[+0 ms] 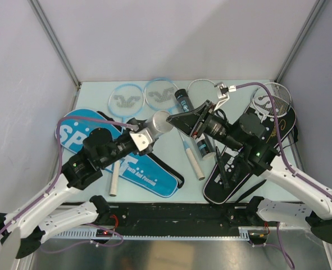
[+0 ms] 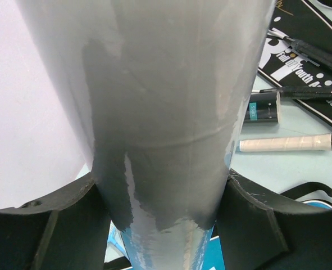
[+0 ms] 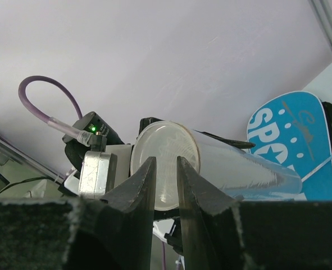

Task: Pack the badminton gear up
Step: Close the lid on the shuttle tube.

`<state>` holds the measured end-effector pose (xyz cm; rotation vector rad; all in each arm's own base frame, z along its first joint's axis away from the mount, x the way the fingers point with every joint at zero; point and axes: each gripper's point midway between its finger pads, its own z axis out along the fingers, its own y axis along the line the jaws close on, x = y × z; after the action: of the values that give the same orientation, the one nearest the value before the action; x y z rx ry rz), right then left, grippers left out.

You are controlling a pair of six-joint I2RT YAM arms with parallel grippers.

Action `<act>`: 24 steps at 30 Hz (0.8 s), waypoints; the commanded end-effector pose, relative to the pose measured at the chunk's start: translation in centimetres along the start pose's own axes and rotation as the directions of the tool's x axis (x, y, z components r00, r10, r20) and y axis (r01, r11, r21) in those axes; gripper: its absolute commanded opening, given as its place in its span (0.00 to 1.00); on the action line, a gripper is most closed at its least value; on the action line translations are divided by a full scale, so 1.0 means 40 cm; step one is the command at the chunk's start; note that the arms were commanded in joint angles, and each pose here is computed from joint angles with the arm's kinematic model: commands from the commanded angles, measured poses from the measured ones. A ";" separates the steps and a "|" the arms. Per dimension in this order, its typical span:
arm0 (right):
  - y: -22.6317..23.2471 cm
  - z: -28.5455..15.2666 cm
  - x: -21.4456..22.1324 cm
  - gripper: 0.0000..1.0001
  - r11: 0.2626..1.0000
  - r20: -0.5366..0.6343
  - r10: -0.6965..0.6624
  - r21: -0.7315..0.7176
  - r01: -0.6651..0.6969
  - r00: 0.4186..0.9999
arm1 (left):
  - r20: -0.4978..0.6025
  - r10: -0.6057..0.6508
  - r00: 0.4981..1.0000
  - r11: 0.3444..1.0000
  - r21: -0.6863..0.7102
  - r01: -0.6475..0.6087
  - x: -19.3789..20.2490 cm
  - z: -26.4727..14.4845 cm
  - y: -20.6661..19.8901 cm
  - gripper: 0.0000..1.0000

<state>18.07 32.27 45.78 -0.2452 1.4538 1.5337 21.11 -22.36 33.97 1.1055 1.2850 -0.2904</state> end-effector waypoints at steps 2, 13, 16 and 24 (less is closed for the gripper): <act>-0.004 0.005 -0.019 0.26 0.998 -0.008 -0.055 0.032 0.055 0.998 | 0.175 0.018 0.984 0.999 -0.054 -0.008 -0.117 -0.016 0.042 0.45; -0.173 0.013 0.119 0.25 0.958 -0.171 -0.004 0.283 0.053 0.985 | 0.200 0.059 0.978 0.997 -0.066 -0.047 -0.153 -0.007 0.062 0.43; -0.198 0.009 0.158 0.24 0.948 -0.217 0.031 0.316 0.040 0.976 | 0.229 0.082 0.970 0.994 -0.091 -0.063 -0.171 -0.008 0.075 0.42; -0.231 -0.003 0.208 0.24 0.934 -0.278 0.063 0.354 0.041 0.958 | 0.252 0.127 0.960 0.986 -0.136 -0.094 -0.202 -0.010 0.108 0.42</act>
<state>20.64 33.63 42.14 -0.2035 1.6353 1.3824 22.16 -22.03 31.65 1.1567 1.3562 -0.2251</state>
